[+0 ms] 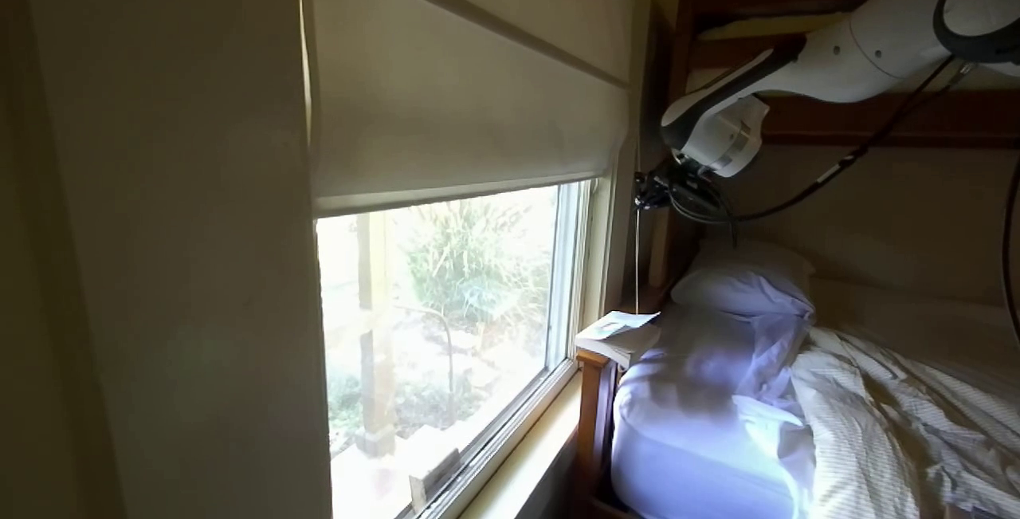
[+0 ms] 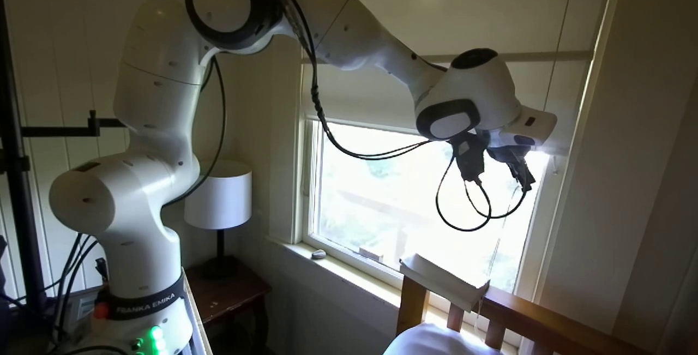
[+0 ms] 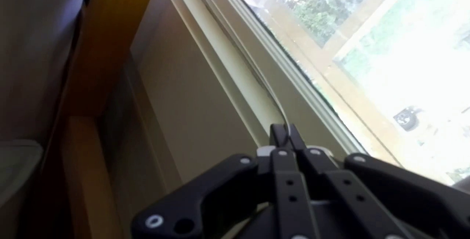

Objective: Pull the white cord on the right side of the window

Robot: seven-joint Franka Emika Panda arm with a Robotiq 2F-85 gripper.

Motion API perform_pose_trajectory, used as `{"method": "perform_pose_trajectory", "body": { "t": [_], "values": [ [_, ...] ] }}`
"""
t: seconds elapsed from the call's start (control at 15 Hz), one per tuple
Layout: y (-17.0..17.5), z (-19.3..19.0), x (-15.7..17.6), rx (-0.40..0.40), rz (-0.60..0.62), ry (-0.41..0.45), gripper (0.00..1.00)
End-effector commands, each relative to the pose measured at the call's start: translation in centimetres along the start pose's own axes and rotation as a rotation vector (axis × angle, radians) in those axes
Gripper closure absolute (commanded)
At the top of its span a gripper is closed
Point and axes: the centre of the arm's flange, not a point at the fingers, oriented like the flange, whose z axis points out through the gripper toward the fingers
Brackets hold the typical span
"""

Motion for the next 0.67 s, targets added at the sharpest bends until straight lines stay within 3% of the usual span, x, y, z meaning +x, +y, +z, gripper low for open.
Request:
{"method": "perform_pose_trajectory", "body": {
  "t": [0.0,0.6],
  "values": [
    [4.59,4.25,-4.26,-0.134,0.007,-0.077,1.0],
    [5.09,4.2,-3.95,-0.171,-0.032,-0.045,1.0]
  ]
}}
